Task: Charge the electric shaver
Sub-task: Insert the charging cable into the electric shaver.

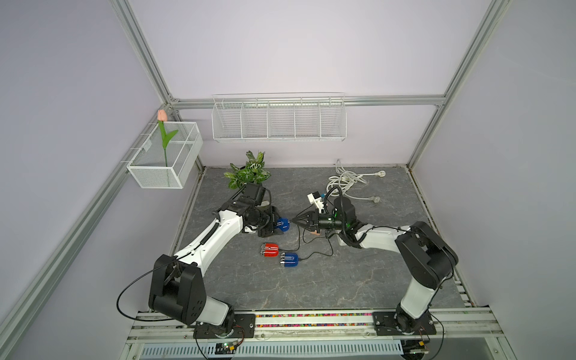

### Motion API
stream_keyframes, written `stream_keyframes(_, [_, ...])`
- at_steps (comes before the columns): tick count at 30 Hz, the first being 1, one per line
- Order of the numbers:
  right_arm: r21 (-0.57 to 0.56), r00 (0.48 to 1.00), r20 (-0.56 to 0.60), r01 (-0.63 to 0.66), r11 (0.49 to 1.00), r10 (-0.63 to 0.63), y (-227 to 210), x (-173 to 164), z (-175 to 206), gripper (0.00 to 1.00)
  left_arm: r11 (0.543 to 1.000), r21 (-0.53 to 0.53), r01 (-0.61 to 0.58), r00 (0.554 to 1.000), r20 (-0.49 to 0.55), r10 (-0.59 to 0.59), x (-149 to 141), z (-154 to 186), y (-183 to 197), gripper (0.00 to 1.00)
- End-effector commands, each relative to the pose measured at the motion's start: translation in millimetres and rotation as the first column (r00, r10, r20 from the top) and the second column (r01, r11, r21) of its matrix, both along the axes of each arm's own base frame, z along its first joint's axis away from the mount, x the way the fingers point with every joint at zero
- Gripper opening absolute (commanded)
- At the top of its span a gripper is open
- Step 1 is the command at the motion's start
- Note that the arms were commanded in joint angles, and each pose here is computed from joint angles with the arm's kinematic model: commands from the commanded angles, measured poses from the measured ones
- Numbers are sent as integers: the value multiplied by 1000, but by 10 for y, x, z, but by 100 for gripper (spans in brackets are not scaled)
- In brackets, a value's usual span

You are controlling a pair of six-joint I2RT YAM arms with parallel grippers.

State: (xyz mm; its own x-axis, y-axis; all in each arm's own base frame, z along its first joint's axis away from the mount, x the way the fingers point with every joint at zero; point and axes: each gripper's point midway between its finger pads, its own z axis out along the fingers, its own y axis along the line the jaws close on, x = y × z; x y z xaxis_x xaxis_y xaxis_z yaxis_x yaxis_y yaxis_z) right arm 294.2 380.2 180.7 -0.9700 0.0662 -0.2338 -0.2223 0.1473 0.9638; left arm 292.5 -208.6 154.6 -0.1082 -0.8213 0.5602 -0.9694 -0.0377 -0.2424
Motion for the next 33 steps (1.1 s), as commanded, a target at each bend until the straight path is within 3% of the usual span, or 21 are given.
stream_keyframes(1, [6,1000,12,-29,1000,28,51,-66,-5,7,997,-68,-26,1000,-4,26,60,179,-100,0])
stream_keyframes(10, [-8,1000,-19,-24,1000,23,16,-57,-192,7,997,-75,-19,1000,-7,18,52,188,-114,0])
stream_keyframes(33, [-5,999,-31,-14,1000,14,21,-81,-224,7,996,-87,-9,1000,5,10,115,211,-160,0])
